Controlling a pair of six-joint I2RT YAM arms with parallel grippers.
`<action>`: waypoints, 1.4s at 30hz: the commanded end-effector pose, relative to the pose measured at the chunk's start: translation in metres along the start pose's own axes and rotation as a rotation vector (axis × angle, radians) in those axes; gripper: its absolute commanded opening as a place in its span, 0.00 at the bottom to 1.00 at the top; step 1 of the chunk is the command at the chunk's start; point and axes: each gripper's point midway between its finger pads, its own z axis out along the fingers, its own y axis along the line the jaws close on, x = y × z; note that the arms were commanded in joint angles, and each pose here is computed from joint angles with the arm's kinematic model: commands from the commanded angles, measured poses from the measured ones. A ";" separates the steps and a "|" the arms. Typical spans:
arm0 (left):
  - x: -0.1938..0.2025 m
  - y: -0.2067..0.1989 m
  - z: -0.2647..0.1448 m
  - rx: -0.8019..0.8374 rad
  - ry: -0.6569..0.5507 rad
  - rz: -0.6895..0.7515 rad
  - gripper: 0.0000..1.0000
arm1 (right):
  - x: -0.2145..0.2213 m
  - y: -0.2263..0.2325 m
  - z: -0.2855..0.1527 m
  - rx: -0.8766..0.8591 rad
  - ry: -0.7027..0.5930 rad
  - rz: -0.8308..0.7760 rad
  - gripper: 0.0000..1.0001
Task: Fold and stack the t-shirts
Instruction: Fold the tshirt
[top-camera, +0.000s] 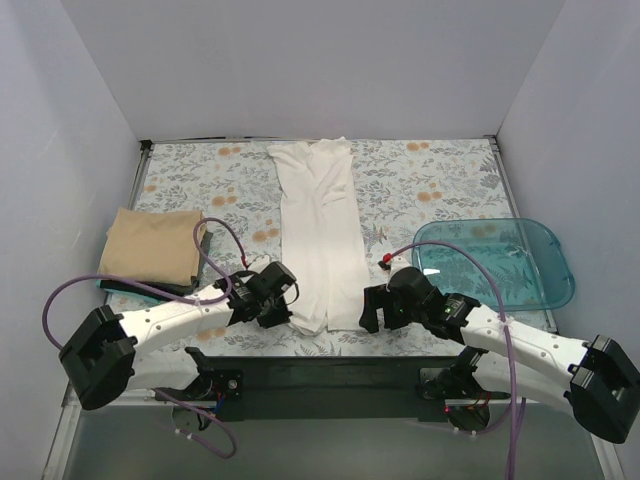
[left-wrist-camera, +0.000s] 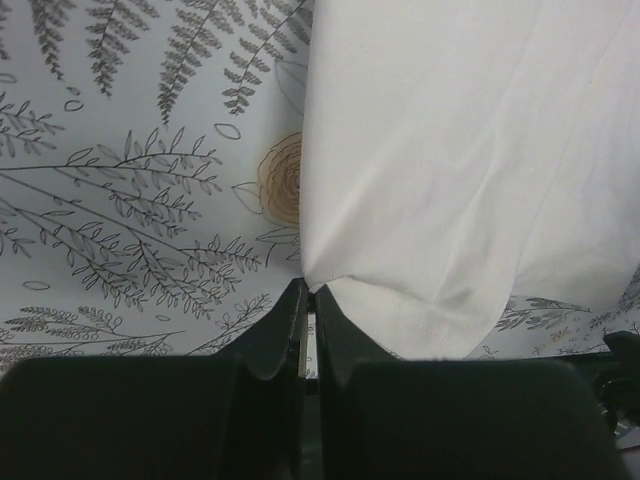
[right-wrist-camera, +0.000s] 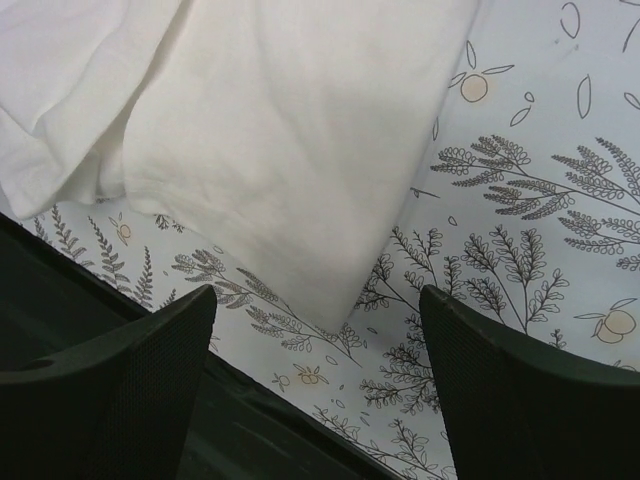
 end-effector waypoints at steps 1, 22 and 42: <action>0.007 0.014 -0.009 -0.014 0.010 -0.043 0.00 | 0.006 0.002 0.001 -0.019 0.027 0.005 0.87; 0.015 0.017 -0.013 0.076 0.007 -0.113 0.00 | 0.051 0.022 0.007 -0.155 0.166 0.066 0.37; -0.057 -0.030 -0.046 0.089 -0.214 -0.126 0.00 | -0.055 0.052 -0.002 -0.123 -0.073 -0.098 0.01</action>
